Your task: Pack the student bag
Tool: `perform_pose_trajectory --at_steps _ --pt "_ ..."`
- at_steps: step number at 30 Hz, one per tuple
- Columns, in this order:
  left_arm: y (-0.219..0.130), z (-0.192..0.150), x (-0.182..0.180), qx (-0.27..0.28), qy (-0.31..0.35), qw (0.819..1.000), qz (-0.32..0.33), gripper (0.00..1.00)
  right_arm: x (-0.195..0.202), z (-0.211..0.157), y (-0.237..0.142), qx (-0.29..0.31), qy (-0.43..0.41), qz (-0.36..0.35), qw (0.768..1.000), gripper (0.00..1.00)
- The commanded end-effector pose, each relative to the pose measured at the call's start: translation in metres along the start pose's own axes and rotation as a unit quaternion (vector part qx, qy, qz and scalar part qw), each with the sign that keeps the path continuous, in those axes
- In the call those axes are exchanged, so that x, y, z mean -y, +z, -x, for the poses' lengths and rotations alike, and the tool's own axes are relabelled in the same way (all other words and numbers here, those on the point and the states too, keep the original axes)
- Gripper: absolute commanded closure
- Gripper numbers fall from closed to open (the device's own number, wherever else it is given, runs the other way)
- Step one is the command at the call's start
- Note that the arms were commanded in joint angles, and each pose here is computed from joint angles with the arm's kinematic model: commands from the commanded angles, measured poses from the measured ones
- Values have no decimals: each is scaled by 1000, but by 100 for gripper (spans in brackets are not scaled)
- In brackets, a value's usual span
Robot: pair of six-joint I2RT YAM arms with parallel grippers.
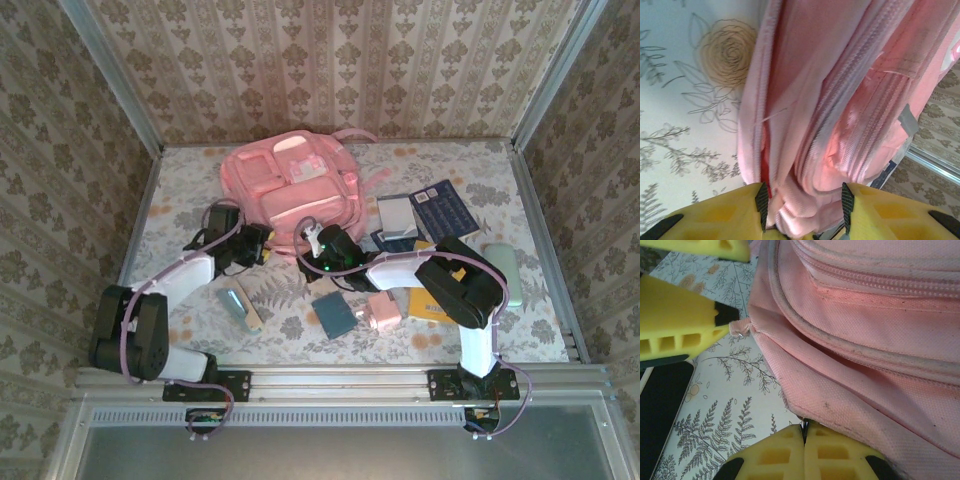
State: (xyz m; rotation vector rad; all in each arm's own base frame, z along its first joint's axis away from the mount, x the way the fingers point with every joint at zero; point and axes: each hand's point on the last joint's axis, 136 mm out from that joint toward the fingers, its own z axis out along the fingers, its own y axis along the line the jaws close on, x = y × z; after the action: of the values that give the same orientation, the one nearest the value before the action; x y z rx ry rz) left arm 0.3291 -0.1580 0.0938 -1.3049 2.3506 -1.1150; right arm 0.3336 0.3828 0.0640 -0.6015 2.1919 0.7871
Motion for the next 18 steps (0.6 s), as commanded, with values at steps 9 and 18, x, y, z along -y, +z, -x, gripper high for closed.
perform_pose_trajectory --at_steps 9,18 --pt "-1 -5 4 -8 0 1000 -8 56 -11 3 5 5 3 11 1000 100" --pt "6 -10 0 -15 1 1000 2 60 -12 4 2 2 0 8 1000 100"
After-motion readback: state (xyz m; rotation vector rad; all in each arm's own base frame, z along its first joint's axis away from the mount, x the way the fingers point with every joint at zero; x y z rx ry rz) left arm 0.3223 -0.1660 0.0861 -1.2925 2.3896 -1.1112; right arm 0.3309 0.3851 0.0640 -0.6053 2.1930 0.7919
